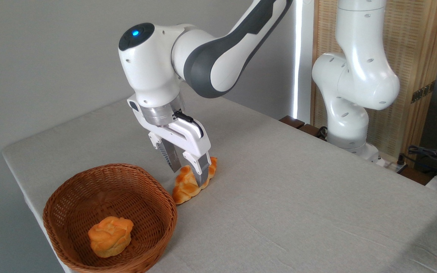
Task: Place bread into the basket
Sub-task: 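Close the gripper on the braided bread roll, then lift the braided roll and carry it over the wicker basket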
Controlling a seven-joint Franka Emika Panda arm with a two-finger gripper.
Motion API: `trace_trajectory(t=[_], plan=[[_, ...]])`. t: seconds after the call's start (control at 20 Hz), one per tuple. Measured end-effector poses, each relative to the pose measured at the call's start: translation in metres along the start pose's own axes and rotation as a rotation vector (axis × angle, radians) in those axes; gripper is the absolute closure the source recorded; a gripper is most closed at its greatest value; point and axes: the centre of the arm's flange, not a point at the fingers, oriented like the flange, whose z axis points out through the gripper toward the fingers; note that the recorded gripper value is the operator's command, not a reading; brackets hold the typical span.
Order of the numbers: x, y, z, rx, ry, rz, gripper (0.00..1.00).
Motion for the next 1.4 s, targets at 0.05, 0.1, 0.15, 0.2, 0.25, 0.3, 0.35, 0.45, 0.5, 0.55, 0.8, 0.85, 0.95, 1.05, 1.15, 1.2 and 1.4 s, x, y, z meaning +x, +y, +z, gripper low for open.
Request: trace_trajectory(t=[0.05, 0.1, 0.15, 0.2, 0.25, 0.3, 0.35, 0.45, 0.5, 0.55, 0.8, 0.85, 0.95, 1.05, 1.15, 1.2, 1.4], plan=[[0.002, 0.001, 0.003, -0.002, -0.005, 0.003, 0.0], [0.003, 0.003, 0.006, -0.003, -0.009, 0.008, 0.0], [0.005, 0.005, 0.007, -0.003, -0.013, 0.012, 0.0], [0.005, 0.006, 0.008, -0.001, -0.016, 0.016, 0.0], [0.005, 0.006, 0.009, 0.001, -0.018, 0.018, 0.06], [0.005, 0.006, 0.009, 0.002, -0.019, 0.018, 0.21], [0.005, 0.006, 0.009, 0.003, -0.019, 0.019, 0.4], [0.005, 0.005, 0.009, 0.009, -0.023, 0.022, 0.6], [0.005, 0.005, 0.009, 0.012, -0.025, 0.024, 0.6], [0.005, 0.006, 0.009, 0.013, -0.026, 0.026, 0.6], [0.005, 0.006, 0.009, 0.022, -0.031, 0.033, 0.6], [0.005, 0.006, 0.009, 0.022, -0.031, 0.033, 0.6], [0.005, 0.005, 0.009, 0.023, -0.031, 0.034, 0.59], [0.005, 0.005, 0.009, 0.023, -0.032, 0.034, 0.59], [0.005, 0.006, 0.009, 0.023, -0.031, 0.034, 0.59], [0.005, 0.007, 0.008, 0.021, -0.034, 0.035, 0.59], [-0.001, 0.016, -0.026, 0.015, -0.042, 0.053, 0.56]])
